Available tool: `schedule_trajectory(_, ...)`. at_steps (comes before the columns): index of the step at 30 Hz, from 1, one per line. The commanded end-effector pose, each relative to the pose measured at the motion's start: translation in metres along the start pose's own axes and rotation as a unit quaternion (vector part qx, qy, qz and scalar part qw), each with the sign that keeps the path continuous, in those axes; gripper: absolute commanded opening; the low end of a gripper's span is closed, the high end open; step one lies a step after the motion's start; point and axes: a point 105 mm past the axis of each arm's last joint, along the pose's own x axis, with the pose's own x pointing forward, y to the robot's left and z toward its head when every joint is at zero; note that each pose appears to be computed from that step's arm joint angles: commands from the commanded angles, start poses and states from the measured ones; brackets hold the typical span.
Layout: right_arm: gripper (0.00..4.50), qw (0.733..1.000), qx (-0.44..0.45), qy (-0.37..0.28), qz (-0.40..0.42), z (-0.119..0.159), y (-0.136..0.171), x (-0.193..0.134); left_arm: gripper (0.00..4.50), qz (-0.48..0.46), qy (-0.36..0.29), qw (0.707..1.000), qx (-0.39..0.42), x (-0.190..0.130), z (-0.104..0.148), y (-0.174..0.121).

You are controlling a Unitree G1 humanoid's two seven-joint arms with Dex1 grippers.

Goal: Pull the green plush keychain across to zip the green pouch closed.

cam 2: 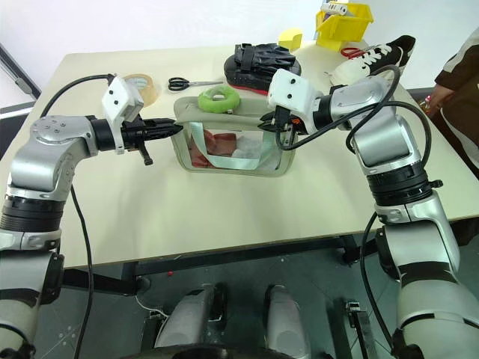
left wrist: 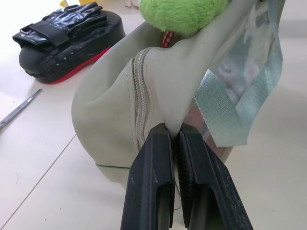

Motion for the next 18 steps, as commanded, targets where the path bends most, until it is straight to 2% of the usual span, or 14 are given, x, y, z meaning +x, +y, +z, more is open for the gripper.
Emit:
schedule_trajectory(1, 2.13, 1.0, -0.009, -0.018, -0.01, 0.018, -0.013, -0.016, 0.0, -0.003, -0.02, 1.0, 0.019, -0.002, 0.016, -0.002)
schedule_trajectory(5, 4.22, 0.999, 0.001, -0.033, -0.025, 0.03, -0.03, -0.024, 0.0, -0.007, -0.022, 1.0, 0.018, -0.003, 0.018, -0.004)
schedule_trajectory(6, 4.44, 0.999, 0.01, -0.042, -0.024, 0.034, -0.035, -0.024, 0.0, -0.007, -0.022, 1.0, 0.018, -0.003, 0.018, -0.005)
schedule_trajectory(10, 4.44, 0.986, 0.106, -0.121, -0.052, 0.066, -0.064, -0.008, 0.0, -0.009, -0.023, 1.0, 0.017, -0.004, 0.019, -0.005)
schedule_trajectory(15, 4.44, 0.969, 0.189, -0.146, -0.067, 0.072, -0.076, 0.022, 0.0, -0.011, -0.025, 0.999, 0.02, -0.001, 0.02, -0.006)
schedule_trajectory(18, 4.44, 0.97, 0.2, -0.127, -0.051, 0.063, -0.07, 0.04, 0.0, -0.009, -0.024, 0.999, 0.02, -0.002, 0.02, -0.006)
